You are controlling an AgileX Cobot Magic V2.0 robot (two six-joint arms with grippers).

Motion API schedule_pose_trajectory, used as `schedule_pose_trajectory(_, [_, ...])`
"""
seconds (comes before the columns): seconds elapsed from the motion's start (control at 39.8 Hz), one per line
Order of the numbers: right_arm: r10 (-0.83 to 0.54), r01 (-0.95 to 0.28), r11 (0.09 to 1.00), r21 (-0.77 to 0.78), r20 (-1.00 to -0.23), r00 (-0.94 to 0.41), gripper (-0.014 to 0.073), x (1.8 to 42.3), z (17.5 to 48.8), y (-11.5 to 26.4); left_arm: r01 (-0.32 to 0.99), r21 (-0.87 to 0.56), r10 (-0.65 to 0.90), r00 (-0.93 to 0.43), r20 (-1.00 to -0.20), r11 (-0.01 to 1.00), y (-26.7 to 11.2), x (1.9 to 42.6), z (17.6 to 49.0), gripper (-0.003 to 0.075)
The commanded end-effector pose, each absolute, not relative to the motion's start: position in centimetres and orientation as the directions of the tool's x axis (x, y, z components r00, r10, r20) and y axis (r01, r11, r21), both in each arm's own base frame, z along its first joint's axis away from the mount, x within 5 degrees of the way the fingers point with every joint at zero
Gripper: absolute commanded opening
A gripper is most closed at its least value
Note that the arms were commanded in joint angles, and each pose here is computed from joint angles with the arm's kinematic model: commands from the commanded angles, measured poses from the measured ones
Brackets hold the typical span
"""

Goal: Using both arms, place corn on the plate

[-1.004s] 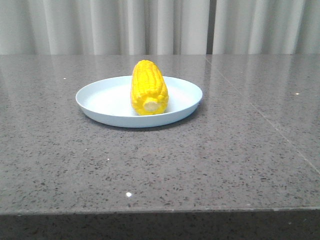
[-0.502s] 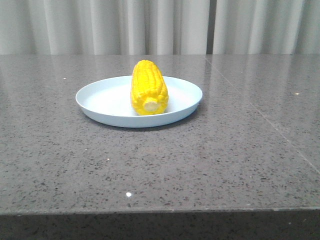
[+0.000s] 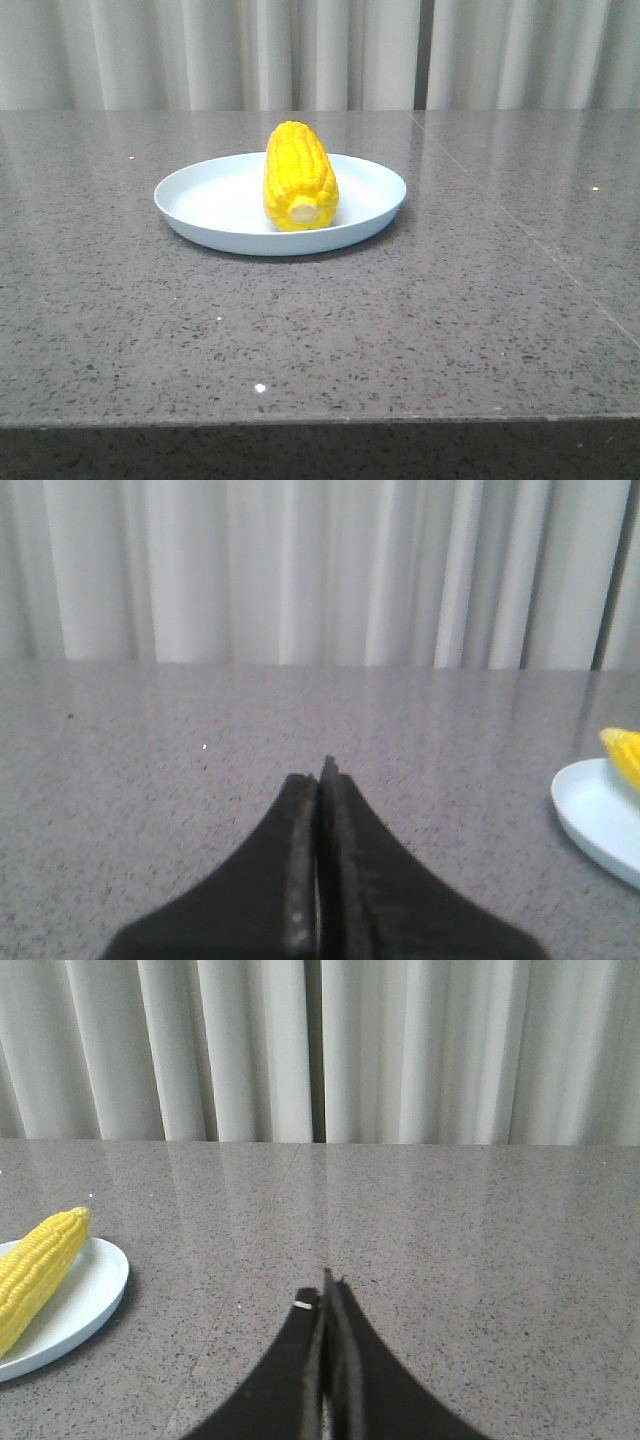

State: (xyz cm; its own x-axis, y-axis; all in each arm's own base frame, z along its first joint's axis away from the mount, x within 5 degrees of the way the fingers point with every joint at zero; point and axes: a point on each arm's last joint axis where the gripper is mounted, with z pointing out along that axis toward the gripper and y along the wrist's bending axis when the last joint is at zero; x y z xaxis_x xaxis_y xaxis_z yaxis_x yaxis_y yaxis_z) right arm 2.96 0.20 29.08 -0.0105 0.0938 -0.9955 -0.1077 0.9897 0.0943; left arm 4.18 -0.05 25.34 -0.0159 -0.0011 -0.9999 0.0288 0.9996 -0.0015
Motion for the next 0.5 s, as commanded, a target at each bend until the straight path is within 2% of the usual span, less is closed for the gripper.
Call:
schedule_pose_trajectory(0.0, [0.076,-0.106,0.992,0.067,-0.994,0.083,-0.0069,2.9,30.5,0.1,0.009,0.003,0.002,0.075,-0.997,1.0,0.0,4.0,25.6,-0.002])
schedule_pose_trajectory(0.18, [0.076,-0.106,0.992,0.067,-0.993,0.085,-0.0069,2.9,30.5,0.1,-0.033,0.004,0.003,-0.018,-1.0,0.999,0.2,4.9,22.3,-0.002])
schedule_pose_trajectory(0.28, [0.076,-0.106,0.992,0.067,-0.994,0.084,-0.0069,2.9,30.5,0.1,-0.037,0.004,0.004,-0.004,-1.0,0.999,0.2,5.3,20.8,-0.002])
schedule_pose_trajectory(0.48, [0.076,-0.106,0.992,0.067,-0.994,0.084,-0.0069,2.9,30.5,0.1,-0.032,-0.01,-0.009,0.036,-0.999,0.999,0.2,5.5,20.5,-0.002])
